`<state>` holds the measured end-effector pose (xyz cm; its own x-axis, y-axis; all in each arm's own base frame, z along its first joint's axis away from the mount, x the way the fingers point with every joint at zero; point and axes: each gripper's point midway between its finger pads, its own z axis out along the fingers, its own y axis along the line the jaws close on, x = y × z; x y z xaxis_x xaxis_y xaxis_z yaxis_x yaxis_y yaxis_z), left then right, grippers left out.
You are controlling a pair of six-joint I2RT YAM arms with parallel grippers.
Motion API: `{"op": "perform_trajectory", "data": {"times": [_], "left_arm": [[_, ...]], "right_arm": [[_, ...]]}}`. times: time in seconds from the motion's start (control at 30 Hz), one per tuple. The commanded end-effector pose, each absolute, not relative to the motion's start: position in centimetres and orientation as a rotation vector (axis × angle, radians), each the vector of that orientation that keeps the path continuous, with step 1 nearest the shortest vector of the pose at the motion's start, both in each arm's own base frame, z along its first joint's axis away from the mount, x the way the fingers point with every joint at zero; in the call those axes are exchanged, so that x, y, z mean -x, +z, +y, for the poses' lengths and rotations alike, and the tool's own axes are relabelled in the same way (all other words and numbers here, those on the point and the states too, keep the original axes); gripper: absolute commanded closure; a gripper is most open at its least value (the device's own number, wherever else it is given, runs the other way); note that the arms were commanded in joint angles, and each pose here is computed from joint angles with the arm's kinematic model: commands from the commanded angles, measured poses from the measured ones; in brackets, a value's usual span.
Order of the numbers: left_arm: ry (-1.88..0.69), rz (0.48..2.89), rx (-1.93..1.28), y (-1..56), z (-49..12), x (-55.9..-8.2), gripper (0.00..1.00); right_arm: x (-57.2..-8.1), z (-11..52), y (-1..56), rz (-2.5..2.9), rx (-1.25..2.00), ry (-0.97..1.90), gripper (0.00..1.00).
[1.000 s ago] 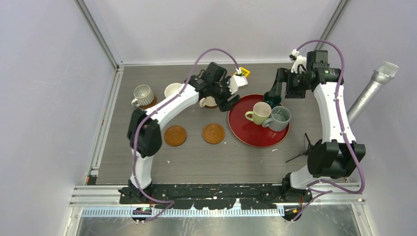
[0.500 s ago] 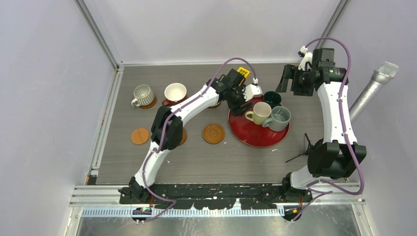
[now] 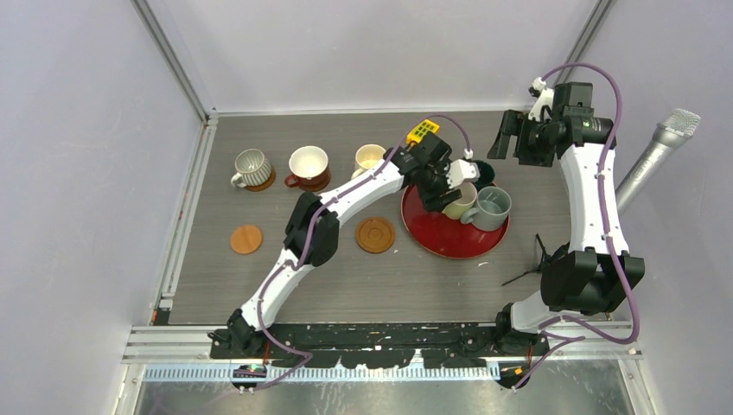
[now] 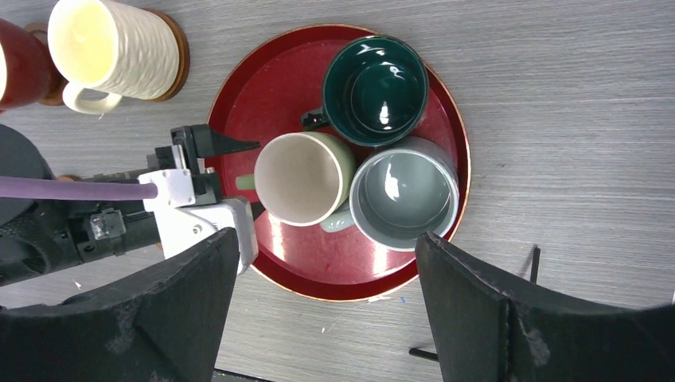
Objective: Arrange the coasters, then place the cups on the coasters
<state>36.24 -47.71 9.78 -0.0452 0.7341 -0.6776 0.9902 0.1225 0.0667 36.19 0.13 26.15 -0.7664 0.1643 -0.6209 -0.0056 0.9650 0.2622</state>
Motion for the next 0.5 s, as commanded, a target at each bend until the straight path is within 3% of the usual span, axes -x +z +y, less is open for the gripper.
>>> {"op": "perform_trajectory", "data": {"times": [0.0, 0.47], "left_arm": [[-0.572, 1.807, -1.639, 11.1, -48.7, -36.9, 0.40], [-0.534, 1.835, -1.632, 9.4, -49.0, -37.3, 0.53]], "right_arm": [[-37.3, -0.3, 28.0, 2.357, -0.116, 0.318, 0.14], [-37.2, -0.3, 27.7, 2.361, -0.129, 0.336, 0.14]]}}
